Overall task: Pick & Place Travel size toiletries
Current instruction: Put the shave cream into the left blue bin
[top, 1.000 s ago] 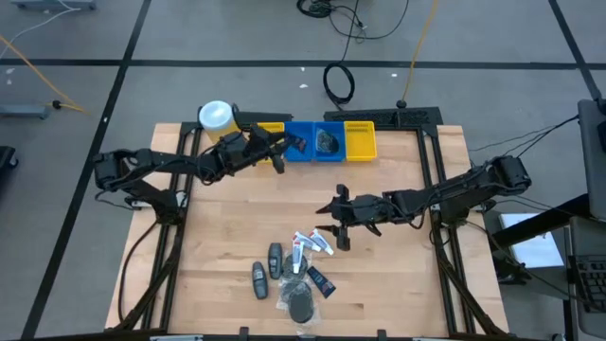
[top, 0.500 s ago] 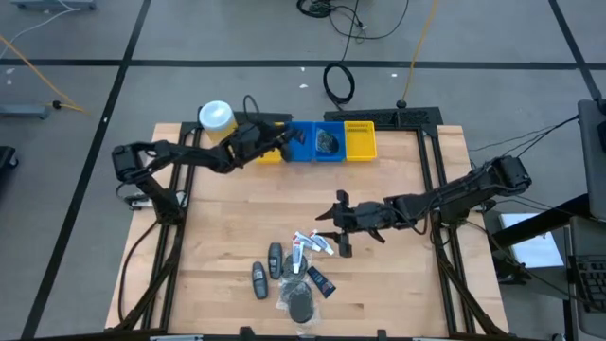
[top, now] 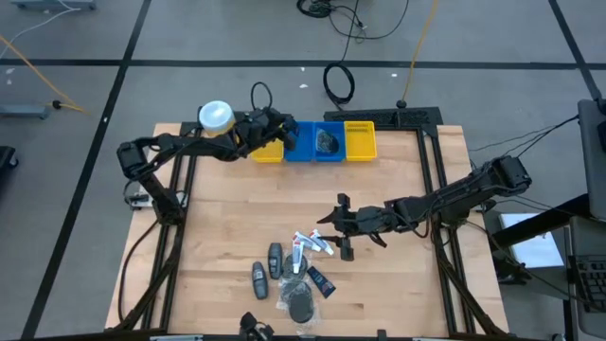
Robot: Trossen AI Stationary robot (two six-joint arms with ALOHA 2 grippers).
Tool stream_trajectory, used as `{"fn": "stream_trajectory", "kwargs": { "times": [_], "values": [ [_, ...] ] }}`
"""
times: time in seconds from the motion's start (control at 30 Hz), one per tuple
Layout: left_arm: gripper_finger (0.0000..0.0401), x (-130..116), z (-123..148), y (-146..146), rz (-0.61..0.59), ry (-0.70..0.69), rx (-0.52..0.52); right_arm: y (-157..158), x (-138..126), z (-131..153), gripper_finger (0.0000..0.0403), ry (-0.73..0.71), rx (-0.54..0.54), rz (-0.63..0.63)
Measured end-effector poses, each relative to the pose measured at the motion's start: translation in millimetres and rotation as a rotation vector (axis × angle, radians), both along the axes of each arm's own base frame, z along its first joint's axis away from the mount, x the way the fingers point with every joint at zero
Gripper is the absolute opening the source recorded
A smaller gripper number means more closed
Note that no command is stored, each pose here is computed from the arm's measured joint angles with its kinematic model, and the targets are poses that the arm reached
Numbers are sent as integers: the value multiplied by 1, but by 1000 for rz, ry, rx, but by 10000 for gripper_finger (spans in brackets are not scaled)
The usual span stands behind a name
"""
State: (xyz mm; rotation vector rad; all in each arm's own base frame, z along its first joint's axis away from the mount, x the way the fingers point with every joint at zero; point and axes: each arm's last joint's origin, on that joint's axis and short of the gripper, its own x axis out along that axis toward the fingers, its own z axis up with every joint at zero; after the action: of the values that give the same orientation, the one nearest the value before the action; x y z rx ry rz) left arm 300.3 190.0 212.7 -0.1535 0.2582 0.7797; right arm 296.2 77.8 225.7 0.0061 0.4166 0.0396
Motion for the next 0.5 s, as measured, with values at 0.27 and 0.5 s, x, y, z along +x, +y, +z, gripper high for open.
{"fn": "stream_trajectory", "kwargs": {
  "times": [0.27,0.5],
  "values": [
    [107,-1,-2,0,-12,14,-18,-1,0,0,196,-3,-11,-25],
    [107,-1,-3,0,-2,2,-39,-1,0,0,196,-3,-11,-25]
  ]
}}
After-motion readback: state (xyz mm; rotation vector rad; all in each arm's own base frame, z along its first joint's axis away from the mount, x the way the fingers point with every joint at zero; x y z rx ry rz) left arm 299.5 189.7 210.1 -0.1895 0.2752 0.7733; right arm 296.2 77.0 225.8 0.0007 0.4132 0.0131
